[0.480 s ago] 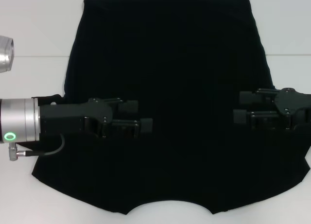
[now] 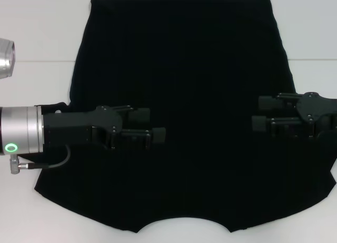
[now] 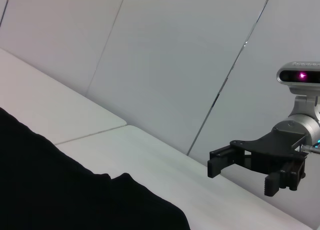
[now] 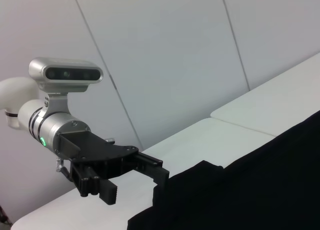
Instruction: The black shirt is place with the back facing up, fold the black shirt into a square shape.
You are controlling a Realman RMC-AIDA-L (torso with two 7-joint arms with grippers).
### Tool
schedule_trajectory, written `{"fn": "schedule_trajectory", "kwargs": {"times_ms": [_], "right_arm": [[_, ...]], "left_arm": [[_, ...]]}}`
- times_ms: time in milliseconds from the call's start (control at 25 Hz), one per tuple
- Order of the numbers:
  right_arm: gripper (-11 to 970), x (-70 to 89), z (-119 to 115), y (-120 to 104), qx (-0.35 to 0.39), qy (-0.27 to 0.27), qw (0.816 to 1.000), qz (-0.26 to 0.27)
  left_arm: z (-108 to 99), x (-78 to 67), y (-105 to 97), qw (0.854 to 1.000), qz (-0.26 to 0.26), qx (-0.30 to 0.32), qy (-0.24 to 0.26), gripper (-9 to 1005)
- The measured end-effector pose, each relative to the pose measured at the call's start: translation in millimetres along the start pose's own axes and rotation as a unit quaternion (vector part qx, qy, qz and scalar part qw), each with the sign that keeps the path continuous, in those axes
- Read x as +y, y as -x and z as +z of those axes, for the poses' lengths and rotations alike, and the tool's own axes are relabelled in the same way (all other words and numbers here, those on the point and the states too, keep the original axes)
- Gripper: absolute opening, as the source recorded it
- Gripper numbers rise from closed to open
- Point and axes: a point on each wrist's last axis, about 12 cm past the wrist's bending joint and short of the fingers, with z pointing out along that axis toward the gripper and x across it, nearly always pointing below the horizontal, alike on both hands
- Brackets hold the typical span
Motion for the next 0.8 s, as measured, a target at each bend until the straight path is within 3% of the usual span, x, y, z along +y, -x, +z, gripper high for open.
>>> {"fn": "schedule_trajectory", "kwargs": {"times_ms": [240,440,480,800], "right_arm": [[842,-1.8,-1,0,-0.004,-0.008,1.000,0.001],[841,-3.3,1,2,-0.008,-0.014,1.000,0.003],[841,-3.6,3,3,-0.008,-0.015,1.000,0.004],[841,-7.7,12,12,-0.013,-0.023,1.000,0.003]], "left_arm": [[-4,1.7,1,1.000,-0.010,-0.010,0.008,887],[-24,8.8,-5,0.996,-0.070,-0.038,0.049,887],[-38,12.2,-10,0.991,-0.100,-0.048,0.074,887],[-83,21.5,-29,0.967,-0.184,-0.075,0.162,887]]}}
